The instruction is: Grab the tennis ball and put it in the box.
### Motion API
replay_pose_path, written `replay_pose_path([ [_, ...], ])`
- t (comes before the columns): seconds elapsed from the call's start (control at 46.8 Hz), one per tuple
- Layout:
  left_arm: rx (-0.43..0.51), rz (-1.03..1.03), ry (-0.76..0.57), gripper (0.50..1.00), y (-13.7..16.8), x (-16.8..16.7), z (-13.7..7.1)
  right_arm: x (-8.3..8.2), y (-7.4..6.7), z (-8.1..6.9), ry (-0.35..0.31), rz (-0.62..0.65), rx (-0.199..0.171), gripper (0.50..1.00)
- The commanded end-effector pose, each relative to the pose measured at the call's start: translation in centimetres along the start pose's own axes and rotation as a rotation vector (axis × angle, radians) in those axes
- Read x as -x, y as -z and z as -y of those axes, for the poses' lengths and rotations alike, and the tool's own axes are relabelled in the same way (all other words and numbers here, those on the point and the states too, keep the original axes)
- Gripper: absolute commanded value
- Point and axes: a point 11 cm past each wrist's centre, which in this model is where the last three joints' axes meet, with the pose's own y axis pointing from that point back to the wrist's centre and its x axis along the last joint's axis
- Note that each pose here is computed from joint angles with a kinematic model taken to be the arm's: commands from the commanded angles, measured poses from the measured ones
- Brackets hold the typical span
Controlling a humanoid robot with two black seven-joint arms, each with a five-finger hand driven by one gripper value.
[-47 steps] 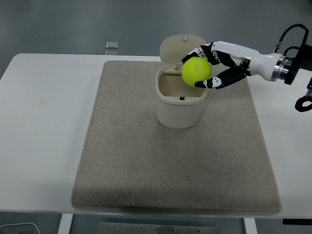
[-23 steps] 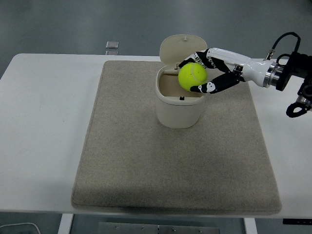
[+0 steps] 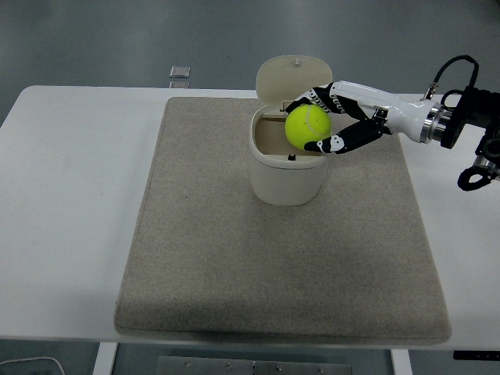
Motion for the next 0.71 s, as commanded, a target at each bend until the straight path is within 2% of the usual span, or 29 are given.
replay_pose_path([
  [0.0,0.000,-0.001,0.000,0.992,0.0,0.0,0.0,0.0,0.0,0.0,-0.001,0.001,-0.001,0.850],
  [0.299,0.000,0.001,0.000,0.992,0.0,0.0,0.0,-0.1,0.2,0.0,0.007,0.003,-0.006,0.850],
  [0.427,0.000,0.001,0.000,0.992,0.0,0.0,0.0,-0.1,0.5,-0.7,0.068,0.047,-0.015,0.850],
  [0.534,0.000,-0.001,0.000,0.992,0.0,0.0,0.0,-0.6,0.3,-2.6,0.131,0.137,-0.020,0.850],
  [0.684,0.000,0.001,0.000,0.992,0.0,0.0,0.0,-2.0,0.2,-4.9,0.126,0.237,-0.036,0.850],
])
